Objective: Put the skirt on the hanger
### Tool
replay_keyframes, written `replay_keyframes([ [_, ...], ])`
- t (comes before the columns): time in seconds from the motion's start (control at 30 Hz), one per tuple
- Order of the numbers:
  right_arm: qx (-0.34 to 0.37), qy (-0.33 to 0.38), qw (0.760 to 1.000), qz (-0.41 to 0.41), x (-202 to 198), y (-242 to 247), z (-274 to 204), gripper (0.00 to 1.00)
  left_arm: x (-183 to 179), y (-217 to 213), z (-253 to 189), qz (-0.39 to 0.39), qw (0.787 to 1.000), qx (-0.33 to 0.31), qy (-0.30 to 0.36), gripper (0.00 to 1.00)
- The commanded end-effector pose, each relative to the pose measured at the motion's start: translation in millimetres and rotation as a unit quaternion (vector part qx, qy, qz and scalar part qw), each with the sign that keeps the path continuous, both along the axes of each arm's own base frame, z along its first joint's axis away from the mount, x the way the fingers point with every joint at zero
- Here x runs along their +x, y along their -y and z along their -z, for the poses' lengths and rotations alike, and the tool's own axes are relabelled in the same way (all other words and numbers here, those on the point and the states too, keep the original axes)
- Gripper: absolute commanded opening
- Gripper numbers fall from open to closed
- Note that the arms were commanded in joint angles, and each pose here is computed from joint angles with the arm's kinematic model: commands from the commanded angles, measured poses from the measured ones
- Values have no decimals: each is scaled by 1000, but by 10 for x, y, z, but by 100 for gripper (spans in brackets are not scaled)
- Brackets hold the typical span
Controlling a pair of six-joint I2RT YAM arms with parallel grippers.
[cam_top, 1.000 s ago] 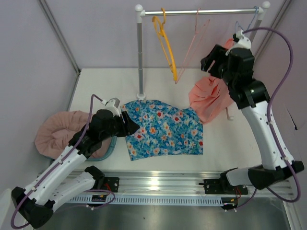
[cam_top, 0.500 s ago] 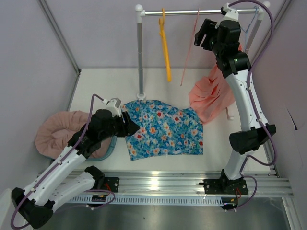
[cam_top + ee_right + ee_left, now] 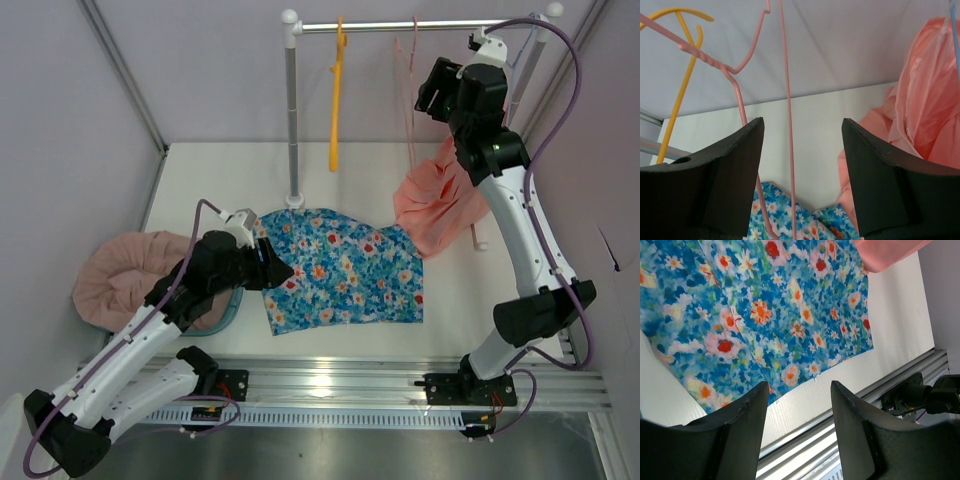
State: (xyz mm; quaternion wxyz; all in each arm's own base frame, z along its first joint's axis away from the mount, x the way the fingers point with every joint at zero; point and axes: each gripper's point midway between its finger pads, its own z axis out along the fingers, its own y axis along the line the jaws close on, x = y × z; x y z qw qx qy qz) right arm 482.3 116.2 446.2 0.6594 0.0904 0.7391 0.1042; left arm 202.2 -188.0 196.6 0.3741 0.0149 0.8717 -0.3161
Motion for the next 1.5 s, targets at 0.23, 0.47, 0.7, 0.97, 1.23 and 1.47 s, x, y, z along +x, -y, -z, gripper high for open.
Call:
replay_keyframes([
  [0.23, 19, 123, 990, -63, -475, -77, -754, 70, -12, 65, -28, 20, 1000, -12, 16, 58],
  [0.47, -31, 81, 987, -136, -97, -446, -577, 71, -13, 86, -39, 24, 999, -17, 15, 58],
  [0.7, -65, 75, 986, -135, 319, -537, -425, 70, -27, 57, -28, 23, 1000, -10, 16, 58],
  [0.97, -81, 86, 986, -118, 510, -506, -410, 54, -63, -19, -33, 15, 1000, -1, 20, 58],
  [1.23, -83, 97, 985, -117, 394, -436, -477, 54, -78, -5, -8, 18, 1000, -6, 17, 58],
  [1.47, -80, 102, 985, -117, 357, -382, -502, 54, -76, 5, 7, 18, 1000, -7, 15, 58],
])
